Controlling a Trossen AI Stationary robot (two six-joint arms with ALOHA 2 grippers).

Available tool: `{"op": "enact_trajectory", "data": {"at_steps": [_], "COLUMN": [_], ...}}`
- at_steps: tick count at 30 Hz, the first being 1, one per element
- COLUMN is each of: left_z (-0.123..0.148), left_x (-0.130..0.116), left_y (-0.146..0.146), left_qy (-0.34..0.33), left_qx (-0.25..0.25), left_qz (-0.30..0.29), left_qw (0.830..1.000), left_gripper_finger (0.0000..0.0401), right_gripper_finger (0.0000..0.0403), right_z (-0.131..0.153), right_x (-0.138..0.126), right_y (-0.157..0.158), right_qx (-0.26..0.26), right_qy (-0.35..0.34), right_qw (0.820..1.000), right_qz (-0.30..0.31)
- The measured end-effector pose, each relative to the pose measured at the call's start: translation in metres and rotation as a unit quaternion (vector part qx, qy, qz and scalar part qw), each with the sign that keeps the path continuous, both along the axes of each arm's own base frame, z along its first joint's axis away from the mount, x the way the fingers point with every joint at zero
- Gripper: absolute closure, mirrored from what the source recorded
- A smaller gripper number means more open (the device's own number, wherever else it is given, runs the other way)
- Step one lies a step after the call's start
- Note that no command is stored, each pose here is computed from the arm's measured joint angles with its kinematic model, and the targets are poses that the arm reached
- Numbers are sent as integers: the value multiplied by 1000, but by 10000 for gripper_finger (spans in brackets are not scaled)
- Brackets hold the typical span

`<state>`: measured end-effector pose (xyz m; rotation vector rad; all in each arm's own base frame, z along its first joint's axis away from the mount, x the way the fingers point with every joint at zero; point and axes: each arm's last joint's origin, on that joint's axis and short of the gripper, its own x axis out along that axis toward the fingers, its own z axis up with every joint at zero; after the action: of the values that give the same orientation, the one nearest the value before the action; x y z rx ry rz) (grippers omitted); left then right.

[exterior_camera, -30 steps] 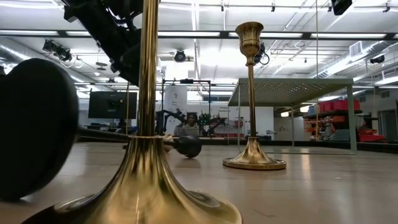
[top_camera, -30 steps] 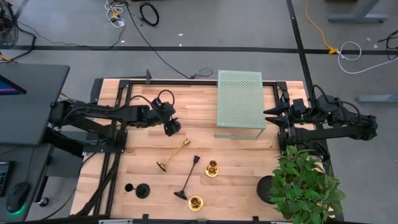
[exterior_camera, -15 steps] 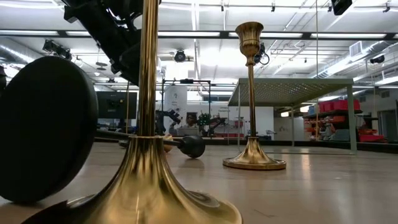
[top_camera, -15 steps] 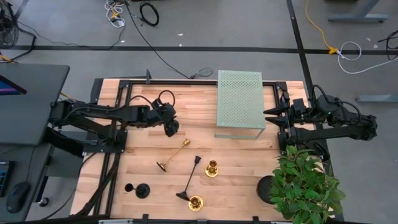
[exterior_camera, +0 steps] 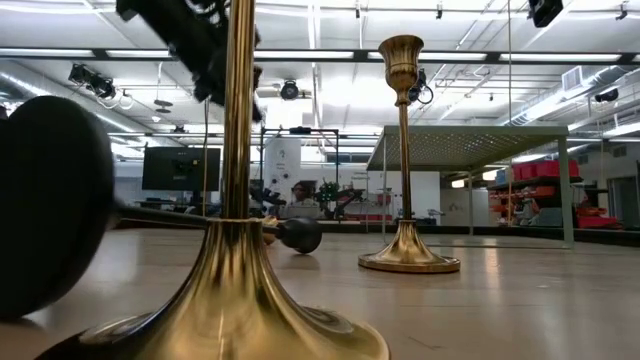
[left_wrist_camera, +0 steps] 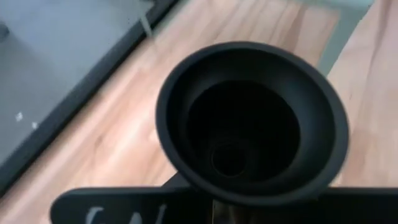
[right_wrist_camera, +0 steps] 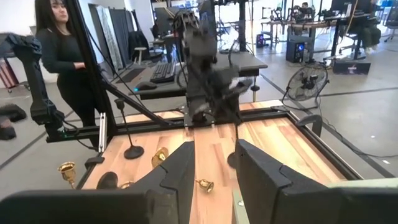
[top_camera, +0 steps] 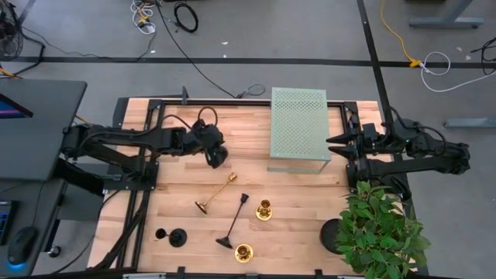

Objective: Pick & Place candle stick holders
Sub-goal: Put the top black candle holder on the shelf

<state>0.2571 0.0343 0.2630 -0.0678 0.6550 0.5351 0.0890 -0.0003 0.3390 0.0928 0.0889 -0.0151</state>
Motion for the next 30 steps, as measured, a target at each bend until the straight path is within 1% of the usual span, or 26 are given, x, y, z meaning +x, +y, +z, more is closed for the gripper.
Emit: {"op": "enact_trajectory", "data": {"at_steps": [2,5,8,10,13,16,20,22,30], "left_z": [17,44,73,90,111,130,140,143,147], "left_x": [4,9,11,12,13,18,36,47,103], "left_y": [2,6,13,16,21,27,36,41,56], "left_qy": [-21,-59,-103,-125,-146,-166,-161,-157,-154], "left_qx": [10,1,-19,-23,-16,-9,-10,-13,-22], "left_qz": [-6,-27,-66,-89,-103,-121,-138,-145,-203], "left_qw": [1000,998,992,988,984,979,977,977,967], "left_gripper_finger": [385,385,385,385,385,385,385,385,385], "right_gripper_finger": [289,289,289,289,289,289,289,289,289], "right_z": [-1,-2,-5,-6,-7,-5,-2,-1,0], "right_x": [3,8,15,19,26,35,52,59,85], "right_y": [0,-1,-2,-4,-7,-8,-8,-8,-13], "right_qx": [0,-2,-7,-11,-18,-39,-59,-64,-99], "right_qy": [6,17,31,41,45,37,17,9,-10], "right_qw": [1000,1000,999,997,992,990,990,988,979], "right_qz": [0,-9,-40,-71,-119,-131,-128,-138,-176]}}
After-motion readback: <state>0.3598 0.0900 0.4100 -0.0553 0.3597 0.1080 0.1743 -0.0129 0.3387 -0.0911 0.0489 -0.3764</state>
